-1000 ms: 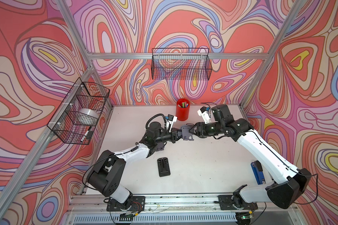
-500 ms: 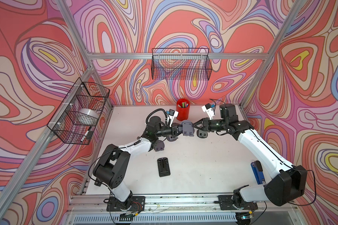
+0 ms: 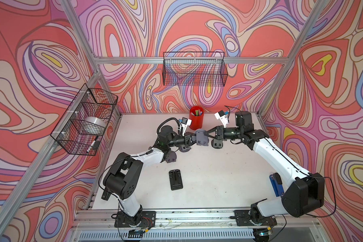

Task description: Open the phone stand

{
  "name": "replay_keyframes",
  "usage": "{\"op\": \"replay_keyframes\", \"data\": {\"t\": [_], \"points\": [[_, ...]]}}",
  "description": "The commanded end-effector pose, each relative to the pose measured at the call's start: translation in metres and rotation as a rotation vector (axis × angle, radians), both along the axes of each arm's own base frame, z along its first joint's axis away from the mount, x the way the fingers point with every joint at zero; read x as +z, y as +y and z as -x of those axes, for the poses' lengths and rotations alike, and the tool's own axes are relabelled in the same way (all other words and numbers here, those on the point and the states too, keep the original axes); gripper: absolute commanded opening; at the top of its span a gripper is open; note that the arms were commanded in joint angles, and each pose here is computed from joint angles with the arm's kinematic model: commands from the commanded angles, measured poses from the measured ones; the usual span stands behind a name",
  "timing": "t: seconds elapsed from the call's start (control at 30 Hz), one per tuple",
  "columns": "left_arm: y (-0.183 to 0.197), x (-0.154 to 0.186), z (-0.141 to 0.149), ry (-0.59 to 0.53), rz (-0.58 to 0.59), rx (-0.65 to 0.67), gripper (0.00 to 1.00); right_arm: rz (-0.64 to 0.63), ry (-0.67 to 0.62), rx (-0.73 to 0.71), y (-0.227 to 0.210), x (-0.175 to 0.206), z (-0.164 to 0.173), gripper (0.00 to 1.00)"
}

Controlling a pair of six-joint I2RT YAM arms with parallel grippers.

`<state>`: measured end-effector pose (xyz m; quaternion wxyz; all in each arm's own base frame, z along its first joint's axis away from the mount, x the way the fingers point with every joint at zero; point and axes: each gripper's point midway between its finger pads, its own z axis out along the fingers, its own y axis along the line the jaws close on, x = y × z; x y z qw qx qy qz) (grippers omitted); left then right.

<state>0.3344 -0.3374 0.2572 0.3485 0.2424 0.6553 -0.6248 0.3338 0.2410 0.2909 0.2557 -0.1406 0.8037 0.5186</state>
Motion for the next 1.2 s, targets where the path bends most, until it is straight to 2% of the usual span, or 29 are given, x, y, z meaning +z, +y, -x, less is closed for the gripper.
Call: {"op": "replay_keyframes", "data": {"t": [0.0,0.2,0.37,0.57,0.87,1.17], "points": [[-0.007,0.018,0.004,-0.034,0.038,-0.043,0.00,-0.044,-0.048,0.065,0.006,0.008,0.007,0.25],[-0.012,0.016,0.008,-0.001,0.028,-0.069,0.00,-0.063,-0.070,0.099,0.009,0.004,0.007,0.23],[-0.016,0.007,0.005,0.054,-0.009,-0.071,0.00,-0.058,-0.114,0.121,0.009,0.004,0.010,0.10],[-0.018,-0.003,0.000,0.124,-0.057,-0.066,0.00,-0.022,-0.237,0.155,0.006,0.008,0.020,0.03],[-0.016,-0.015,-0.001,0.203,-0.150,-0.060,0.00,-0.023,-0.435,0.200,0.002,0.037,0.039,0.00],[-0.004,-0.031,-0.007,0.340,-0.202,-0.041,0.00,0.037,-0.487,0.248,0.001,0.046,0.060,0.00]]}}
